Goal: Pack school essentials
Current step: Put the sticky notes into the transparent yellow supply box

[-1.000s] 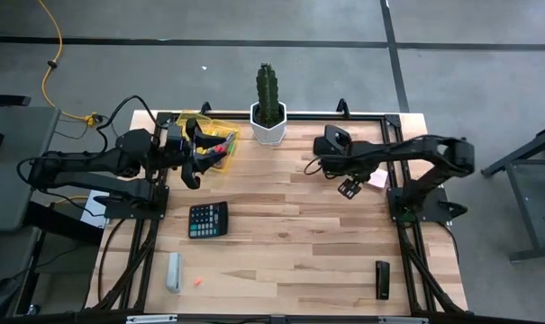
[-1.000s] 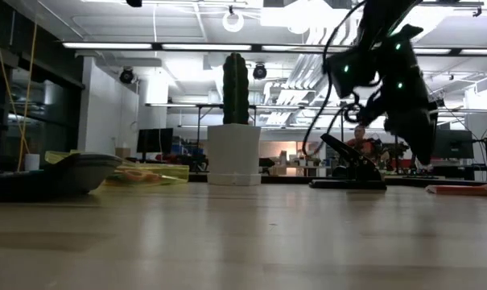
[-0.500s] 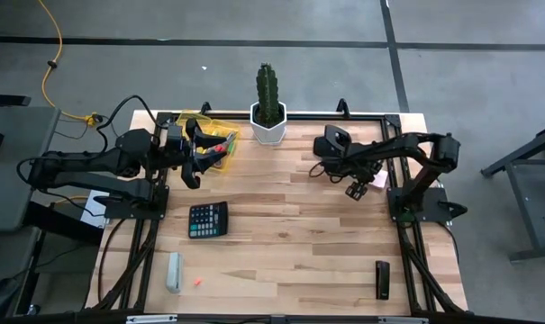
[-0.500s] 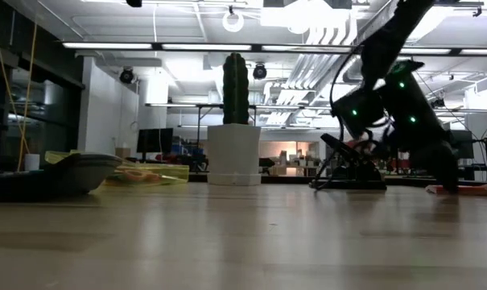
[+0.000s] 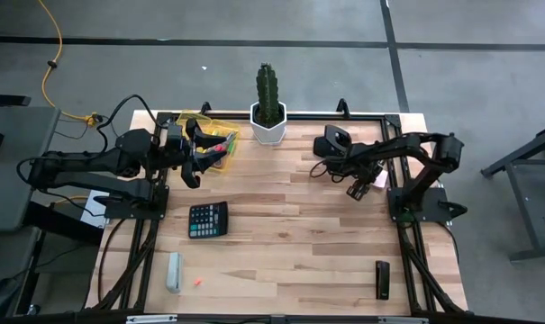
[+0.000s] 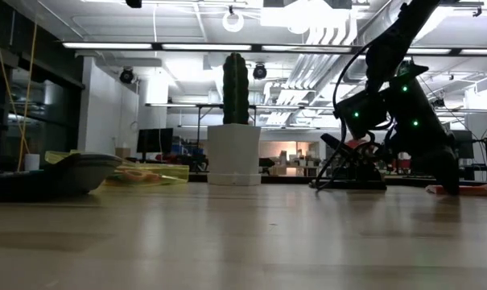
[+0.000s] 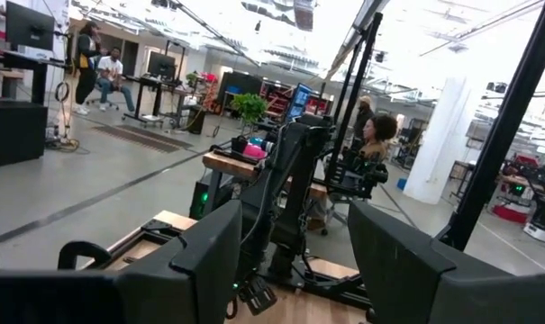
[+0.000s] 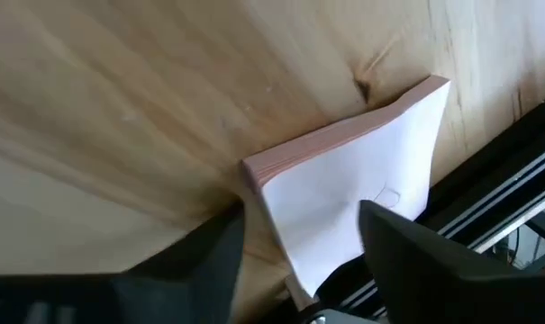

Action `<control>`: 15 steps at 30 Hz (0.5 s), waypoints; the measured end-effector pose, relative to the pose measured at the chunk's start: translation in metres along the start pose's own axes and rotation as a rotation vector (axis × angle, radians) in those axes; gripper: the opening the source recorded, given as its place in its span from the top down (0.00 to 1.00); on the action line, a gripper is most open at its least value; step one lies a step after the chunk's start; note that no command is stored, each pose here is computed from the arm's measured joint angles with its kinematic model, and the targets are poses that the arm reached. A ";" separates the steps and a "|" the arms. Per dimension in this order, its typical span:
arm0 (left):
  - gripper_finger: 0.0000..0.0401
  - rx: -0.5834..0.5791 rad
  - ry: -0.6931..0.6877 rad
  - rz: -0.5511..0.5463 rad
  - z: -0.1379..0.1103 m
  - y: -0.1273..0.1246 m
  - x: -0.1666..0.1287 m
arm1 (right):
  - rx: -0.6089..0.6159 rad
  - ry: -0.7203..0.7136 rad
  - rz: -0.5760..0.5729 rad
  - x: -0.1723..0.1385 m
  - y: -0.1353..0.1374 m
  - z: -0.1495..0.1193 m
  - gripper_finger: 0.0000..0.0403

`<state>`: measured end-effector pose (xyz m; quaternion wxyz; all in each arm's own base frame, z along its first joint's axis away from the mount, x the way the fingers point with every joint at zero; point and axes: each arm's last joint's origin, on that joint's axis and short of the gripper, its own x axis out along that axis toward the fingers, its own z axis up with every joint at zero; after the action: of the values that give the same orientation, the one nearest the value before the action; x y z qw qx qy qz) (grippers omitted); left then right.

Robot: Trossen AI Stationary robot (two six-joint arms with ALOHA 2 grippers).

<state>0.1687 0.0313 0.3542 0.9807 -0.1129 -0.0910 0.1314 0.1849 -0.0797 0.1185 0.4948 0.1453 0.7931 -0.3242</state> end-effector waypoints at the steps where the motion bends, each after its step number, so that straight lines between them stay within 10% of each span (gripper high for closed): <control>1: 0.51 0.000 0.000 0.000 0.000 0.000 0.000 | 0.005 0.001 0.000 0.001 -0.001 0.000 0.52; 15: 0.51 -0.001 0.000 0.000 0.000 0.000 0.000 | 0.009 0.012 0.000 0.007 -0.003 -0.001 0.98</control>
<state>0.1687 0.0313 0.3542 0.9806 -0.1135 -0.0911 0.1311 0.1794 -0.0819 0.1136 0.4893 0.1495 0.7947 -0.3268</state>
